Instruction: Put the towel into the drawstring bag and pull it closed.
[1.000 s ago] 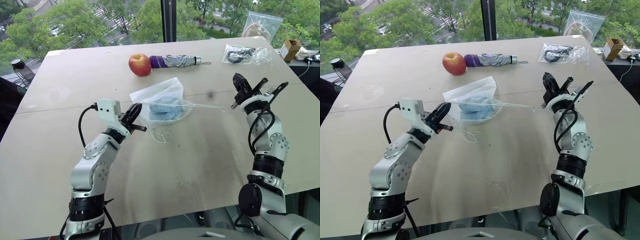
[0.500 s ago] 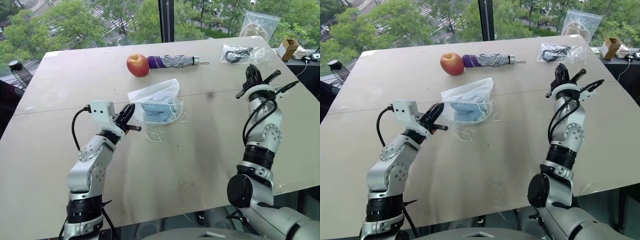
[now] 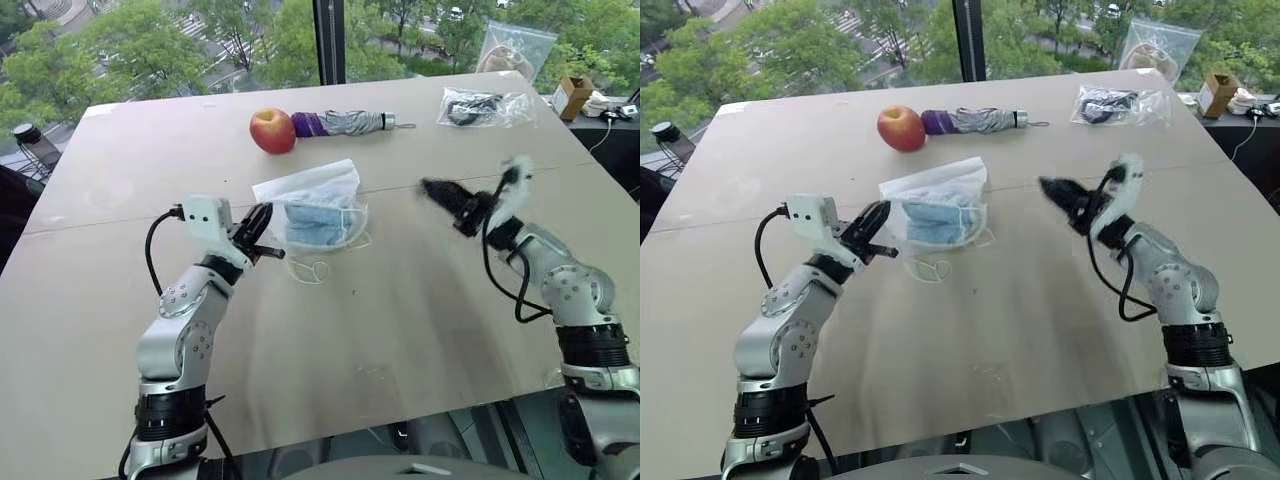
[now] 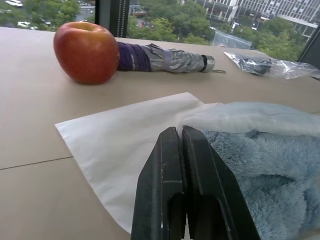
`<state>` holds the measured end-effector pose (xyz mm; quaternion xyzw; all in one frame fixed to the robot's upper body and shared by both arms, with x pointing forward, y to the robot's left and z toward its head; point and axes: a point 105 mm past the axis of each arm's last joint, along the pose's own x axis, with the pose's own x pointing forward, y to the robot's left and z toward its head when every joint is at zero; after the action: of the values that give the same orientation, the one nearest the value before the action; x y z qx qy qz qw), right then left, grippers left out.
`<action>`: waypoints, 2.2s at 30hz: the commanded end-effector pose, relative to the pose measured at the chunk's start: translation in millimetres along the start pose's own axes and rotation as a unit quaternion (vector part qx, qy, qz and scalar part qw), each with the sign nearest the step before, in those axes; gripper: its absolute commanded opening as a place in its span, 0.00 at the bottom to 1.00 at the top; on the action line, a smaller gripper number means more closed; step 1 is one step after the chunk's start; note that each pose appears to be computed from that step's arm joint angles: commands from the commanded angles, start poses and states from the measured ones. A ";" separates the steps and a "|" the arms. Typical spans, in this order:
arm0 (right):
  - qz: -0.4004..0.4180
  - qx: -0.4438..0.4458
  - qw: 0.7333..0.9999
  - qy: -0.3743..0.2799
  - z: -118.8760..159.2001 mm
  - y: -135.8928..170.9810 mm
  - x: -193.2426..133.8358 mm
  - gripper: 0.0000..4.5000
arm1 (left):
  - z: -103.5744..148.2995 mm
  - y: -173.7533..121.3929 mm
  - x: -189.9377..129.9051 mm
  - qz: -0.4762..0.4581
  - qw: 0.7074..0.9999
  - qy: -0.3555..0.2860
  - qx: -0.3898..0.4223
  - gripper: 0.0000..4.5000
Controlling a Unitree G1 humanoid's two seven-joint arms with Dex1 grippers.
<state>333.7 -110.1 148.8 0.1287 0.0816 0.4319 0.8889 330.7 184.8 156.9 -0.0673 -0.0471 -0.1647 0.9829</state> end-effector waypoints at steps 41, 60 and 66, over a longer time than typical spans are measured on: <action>-0.164 -0.028 0.977 -0.133 30.5 -15.9 51.7 0.00 | 76.6 12.7 -15.1 -0.071 0.992 -0.108 -0.005 0.99; -0.150 -0.028 0.981 -0.119 22.1 -9.3 61.5 0.00 | -56.3 -12.7 -34.9 -0.082 0.983 0.145 0.081 0.99; -0.156 -0.030 0.980 -0.124 23.4 -11.7 59.1 0.00 | -58.9 -21.6 -25.0 -0.054 0.994 0.093 0.035 0.99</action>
<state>384.7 -73.1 150.6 0.1439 0.0059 0.2680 0.9526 303.0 159.7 89.3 -0.0143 0.0626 -0.2373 0.9693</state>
